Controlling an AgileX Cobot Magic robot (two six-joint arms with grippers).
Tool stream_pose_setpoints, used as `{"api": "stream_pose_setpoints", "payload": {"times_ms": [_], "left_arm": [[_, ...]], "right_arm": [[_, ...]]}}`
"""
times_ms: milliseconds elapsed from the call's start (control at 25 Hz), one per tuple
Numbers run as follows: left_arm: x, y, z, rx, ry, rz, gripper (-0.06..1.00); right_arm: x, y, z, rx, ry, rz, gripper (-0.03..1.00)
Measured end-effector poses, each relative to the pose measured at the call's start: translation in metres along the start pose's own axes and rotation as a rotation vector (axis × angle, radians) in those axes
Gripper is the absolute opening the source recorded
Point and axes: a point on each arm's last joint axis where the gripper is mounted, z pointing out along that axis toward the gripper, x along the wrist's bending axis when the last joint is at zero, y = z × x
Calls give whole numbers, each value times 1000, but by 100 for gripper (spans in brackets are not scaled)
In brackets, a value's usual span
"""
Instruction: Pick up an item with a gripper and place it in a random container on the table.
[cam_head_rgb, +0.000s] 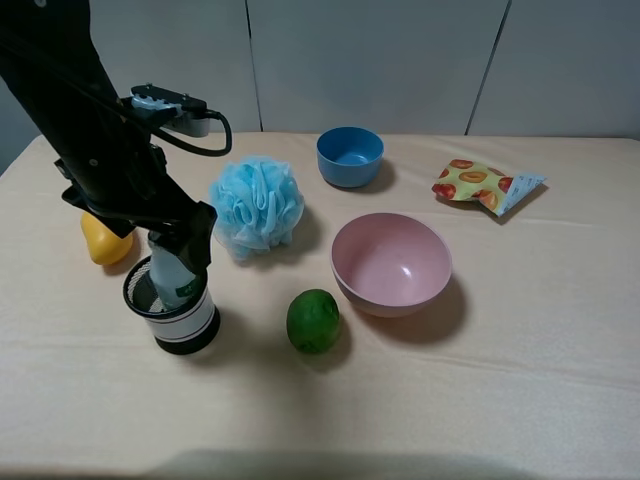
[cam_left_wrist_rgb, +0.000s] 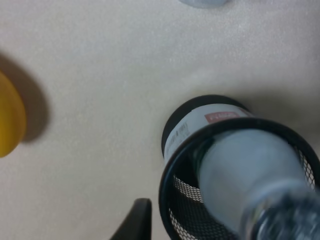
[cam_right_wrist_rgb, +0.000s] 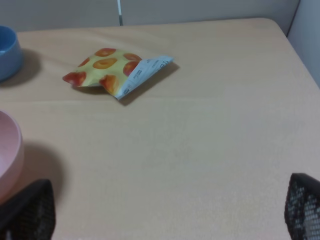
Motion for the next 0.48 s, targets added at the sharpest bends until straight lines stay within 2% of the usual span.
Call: {"api": "stream_pose_setpoints", "payload": {"times_ms": [480], "left_arm": [[0, 0, -1, -4, -1, 0, 98]], "right_arm": [[0, 0, 0, 0, 0, 0, 69]]}}
